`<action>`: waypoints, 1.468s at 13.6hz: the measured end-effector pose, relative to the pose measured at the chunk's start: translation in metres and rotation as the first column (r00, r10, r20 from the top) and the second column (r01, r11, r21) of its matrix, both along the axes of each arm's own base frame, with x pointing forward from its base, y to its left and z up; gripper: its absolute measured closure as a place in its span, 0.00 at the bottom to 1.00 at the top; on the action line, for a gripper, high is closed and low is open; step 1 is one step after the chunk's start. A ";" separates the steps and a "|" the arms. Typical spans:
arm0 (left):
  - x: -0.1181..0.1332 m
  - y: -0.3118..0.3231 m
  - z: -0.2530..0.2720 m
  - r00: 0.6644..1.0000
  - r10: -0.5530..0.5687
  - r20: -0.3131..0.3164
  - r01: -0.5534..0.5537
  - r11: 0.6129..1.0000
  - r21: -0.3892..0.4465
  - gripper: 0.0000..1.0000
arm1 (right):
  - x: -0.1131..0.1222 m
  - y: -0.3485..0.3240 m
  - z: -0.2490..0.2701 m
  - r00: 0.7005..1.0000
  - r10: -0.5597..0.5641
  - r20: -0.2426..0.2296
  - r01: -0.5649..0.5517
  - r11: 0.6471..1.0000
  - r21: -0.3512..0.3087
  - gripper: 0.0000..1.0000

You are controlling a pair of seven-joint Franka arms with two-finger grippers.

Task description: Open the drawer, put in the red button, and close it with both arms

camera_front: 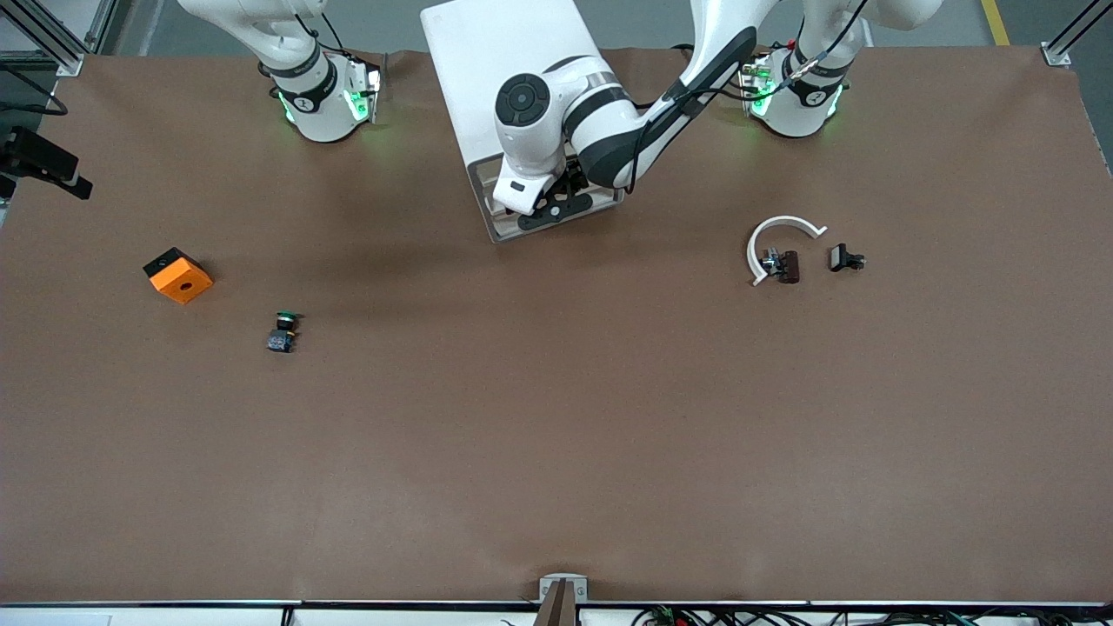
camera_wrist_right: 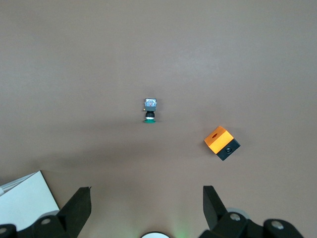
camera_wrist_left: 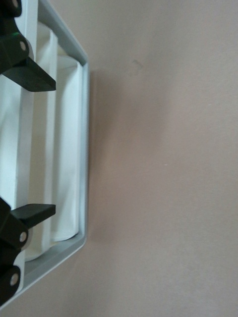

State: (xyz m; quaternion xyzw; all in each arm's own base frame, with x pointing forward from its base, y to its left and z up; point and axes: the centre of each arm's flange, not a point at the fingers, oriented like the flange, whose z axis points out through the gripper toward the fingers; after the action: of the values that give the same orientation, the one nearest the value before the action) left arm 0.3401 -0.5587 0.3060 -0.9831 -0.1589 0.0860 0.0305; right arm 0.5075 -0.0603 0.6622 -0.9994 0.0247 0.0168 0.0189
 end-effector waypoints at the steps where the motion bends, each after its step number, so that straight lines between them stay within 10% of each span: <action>1: -0.003 -0.002 0.000 1.000 0.002 -0.009 -0.002 1.000 -0.003 0.00 | -0.003 0.001 0.002 1.000 0.002 0.003 -0.002 1.000 0.000 0.00; 20: -0.002 -0.006 -0.001 0.994 0.062 -0.085 -0.066 0.997 -0.044 0.00 | -0.012 0.005 0.013 0.994 0.108 0.036 -0.107 0.994 -0.021 0.00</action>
State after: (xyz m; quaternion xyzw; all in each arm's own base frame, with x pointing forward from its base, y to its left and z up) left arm 0.3385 -0.5649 0.3050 -0.9734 -0.1869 0.1318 0.0111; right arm 0.4955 -0.0557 0.6754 -0.9995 -0.0293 -0.0009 0.0087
